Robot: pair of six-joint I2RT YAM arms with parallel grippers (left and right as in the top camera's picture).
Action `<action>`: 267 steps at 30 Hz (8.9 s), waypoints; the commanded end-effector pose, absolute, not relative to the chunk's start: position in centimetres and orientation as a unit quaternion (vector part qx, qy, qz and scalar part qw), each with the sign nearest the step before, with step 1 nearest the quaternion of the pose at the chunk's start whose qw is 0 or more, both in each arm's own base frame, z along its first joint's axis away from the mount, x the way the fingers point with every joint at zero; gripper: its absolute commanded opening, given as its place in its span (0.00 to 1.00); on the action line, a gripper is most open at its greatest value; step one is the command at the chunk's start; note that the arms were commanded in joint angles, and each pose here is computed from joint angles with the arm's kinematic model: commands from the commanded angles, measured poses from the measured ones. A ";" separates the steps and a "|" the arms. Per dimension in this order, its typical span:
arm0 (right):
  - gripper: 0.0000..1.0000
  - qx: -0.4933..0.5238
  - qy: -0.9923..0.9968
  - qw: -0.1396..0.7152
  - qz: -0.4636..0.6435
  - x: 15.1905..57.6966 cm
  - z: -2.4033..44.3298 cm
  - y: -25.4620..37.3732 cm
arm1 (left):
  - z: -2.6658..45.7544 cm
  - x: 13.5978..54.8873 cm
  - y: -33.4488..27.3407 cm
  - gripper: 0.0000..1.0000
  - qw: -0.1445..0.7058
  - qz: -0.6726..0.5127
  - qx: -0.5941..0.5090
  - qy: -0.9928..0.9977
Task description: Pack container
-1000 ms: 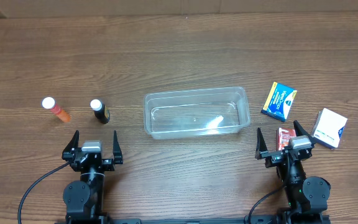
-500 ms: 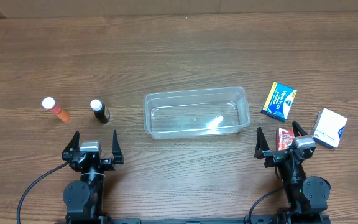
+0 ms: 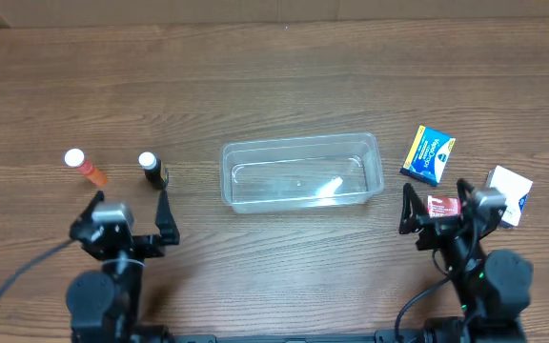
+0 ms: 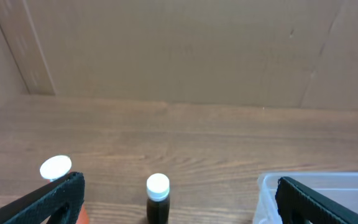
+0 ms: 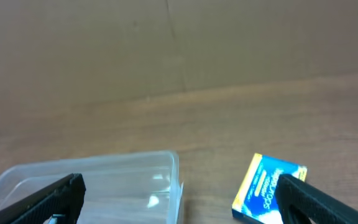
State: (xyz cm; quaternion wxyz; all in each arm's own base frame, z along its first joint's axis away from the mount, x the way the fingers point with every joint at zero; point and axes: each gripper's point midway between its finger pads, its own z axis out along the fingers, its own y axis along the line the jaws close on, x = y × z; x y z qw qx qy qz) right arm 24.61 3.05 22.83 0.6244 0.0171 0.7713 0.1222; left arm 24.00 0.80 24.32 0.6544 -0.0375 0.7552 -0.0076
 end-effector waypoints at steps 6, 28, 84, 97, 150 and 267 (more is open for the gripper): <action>1.00 0.040 0.856 0.501 0.119 28.7 26.7 3.1 | 26.9 28.0 1.0 1.00 0.516 -0.020 -0.066 0.854; 1.00 0.089 0.961 0.254 0.066 30.1 21.0 1.1 | 26.3 28.5 0.4 1.00 0.283 -0.064 -0.148 0.946; 1.00 0.089 0.961 0.252 0.066 30.1 20.9 1.1 | 7.4 36.5 3.9 0.21 0.039 -0.019 -0.100 0.994; 1.00 0.089 0.961 0.252 0.066 30.1 20.9 1.1 | 9.6 37.4 3.9 0.04 0.062 -0.020 -0.107 0.992; 1.00 0.089 0.960 0.256 0.066 30.2 21.0 1.1 | 10.9 35.6 -14.8 0.04 -0.009 -0.007 -0.019 1.000; 1.00 0.088 0.960 0.259 0.066 30.4 21.1 1.1 | 11.8 36.4 13.2 0.04 -0.013 -0.004 -0.302 0.953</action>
